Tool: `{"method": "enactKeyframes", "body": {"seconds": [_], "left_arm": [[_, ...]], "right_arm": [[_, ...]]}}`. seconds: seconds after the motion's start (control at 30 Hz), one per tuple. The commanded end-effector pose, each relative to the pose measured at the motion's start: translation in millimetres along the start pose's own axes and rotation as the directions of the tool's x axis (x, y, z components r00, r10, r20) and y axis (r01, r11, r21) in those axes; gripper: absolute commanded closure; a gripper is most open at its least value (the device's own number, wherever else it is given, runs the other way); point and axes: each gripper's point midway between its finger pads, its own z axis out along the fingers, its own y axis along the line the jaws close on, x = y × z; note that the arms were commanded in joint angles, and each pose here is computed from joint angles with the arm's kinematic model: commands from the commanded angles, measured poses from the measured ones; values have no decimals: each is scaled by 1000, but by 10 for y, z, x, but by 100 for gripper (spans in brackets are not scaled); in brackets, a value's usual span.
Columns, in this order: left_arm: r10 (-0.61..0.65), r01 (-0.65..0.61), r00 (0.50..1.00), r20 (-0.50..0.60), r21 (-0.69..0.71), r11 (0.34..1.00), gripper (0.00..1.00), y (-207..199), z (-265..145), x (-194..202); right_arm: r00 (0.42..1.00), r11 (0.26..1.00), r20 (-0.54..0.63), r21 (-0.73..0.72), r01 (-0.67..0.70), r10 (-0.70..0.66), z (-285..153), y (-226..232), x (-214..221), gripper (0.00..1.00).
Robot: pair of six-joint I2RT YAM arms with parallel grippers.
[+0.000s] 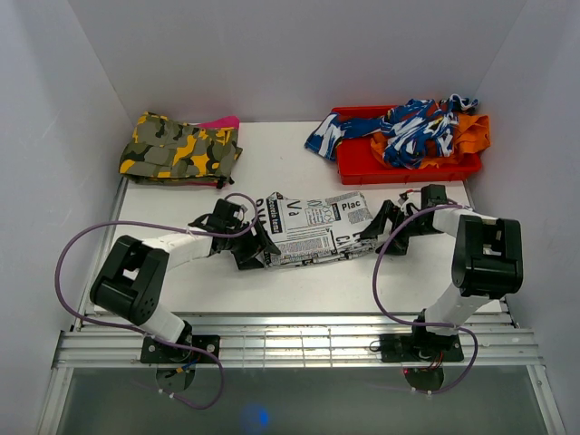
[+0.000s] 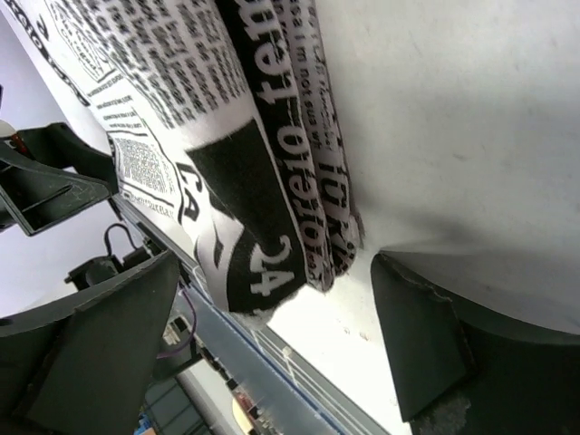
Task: Fold and stack the trousers
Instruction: Neatly place the folded trousers to the corner
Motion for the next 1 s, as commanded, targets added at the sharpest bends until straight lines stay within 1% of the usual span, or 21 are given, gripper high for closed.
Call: {"method": "enactKeyframes", "body": {"seconds": [0.0, 0.07, 0.17, 0.2, 0.23, 0.3, 0.33, 0.37, 0.4, 0.43, 0.47, 0.53, 0.57, 0.6, 0.67, 0.7, 0.77, 0.8, 0.9, 0.93, 0.97], "left_arm": [[-42, 38, 999, -23, -148, 988, 21, 459, 140, 123], [-39, 35, 999, -24, -139, 990, 28, 424, 160, 96], [-30, 26, 999, -26, -144, 989, 39, 423, 161, 86], [-32, 27, 999, -31, -154, 988, 42, 441, 152, 97], [-25, 20, 999, -27, -161, 987, 48, 457, 149, 86], [-15, 13, 1000, -14, -158, 987, 58, 452, 123, 27], [9, -10, 1000, -6, -160, 987, 69, 459, 104, -15], [18, -18, 1000, -2, -170, 985, 76, 473, 80, -45], [21, -16, 999, 26, -171, 985, 88, 454, 40, -165], [29, -21, 999, 43, -173, 985, 97, 456, 12, -247], [73, -63, 996, 51, -170, 983, 100, 453, -34, -323], [158, -141, 983, 98, -160, 977, 100, 287, -119, -547], [236, -215, 965, 112, -171, 962, 100, 247, -177, -629], [272, -249, 954, 125, -172, 953, 100, 184, -224, -690], [344, -315, 922, 177, -171, 933, 100, -34, -359, -888], [405, -371, 894, 191, -188, 909, 100, -83, -446, -947], [468, -427, 850, 242, -204, 881, 100, -251, -606, -1103], [517, -465, 812, 272, -235, 854, 100, -298, -721, -1187], [591, -522, 733, 337, -277, 807, 100, -470, -980, -1347], [629, -550, 688, 361, -306, 777, 100, -523, -1112, -1400], [643, -558, 662, 386, -319, 766, 100, -588, -1218, -1454]], "right_arm": [[994, 981, 61, 182, 74, -86, 227, -453, -135, 9], [994, 982, 60, 174, 78, -90, 286, -438, -113, 13], [993, 983, 55, 162, 90, -101, 313, -410, -90, 26], [993, 983, 54, 158, 91, -100, 306, -398, -76, 36], [993, 983, 50, 154, 97, -105, 310, -377, -60, 41], [991, 984, 51, 137, 117, -125, 305, -296, -50, 57], [988, 982, 47, 133, 137, -144, 324, -245, -37, 73], [983, 977, 49, 127, 172, -180, 337, -146, -54, 83], [979, 973, 48, 126, 191, -199, 351, -87, -64, 92], [973, 968, 41, 121, 221, -227, 385, -2, -54, 92], [967, 963, 46, 118, 243, -250, 388, 74, -78, 92], [944, 941, 54, 107, 320, -327, 410, 316, -151, 92], [930, 929, 68, 114, 353, -362, 397, 418, -191, 92], [913, 915, 93, 110, 387, -397, 379, 568, -277, 92], [894, 898, 104, 114, 425, -436, 407, 759, -285, 92], [883, 888, 112, 108, 446, -457, 406, 865, -294, 92], [855, 864, 129, 118, 489, -502, 414, 1076, -335, 92], [843, 853, 134, 120, 508, -521, 422, 1149, -338, 92], [802, 822, 179, 117, 557, -569, 401, 1438, -423, 92], [783, 807, 199, 112, 580, -590, 386, 1588, -464, 92], [773, 801, 213, 114, 588, -597, 380, 1652, -502, 92]]}}
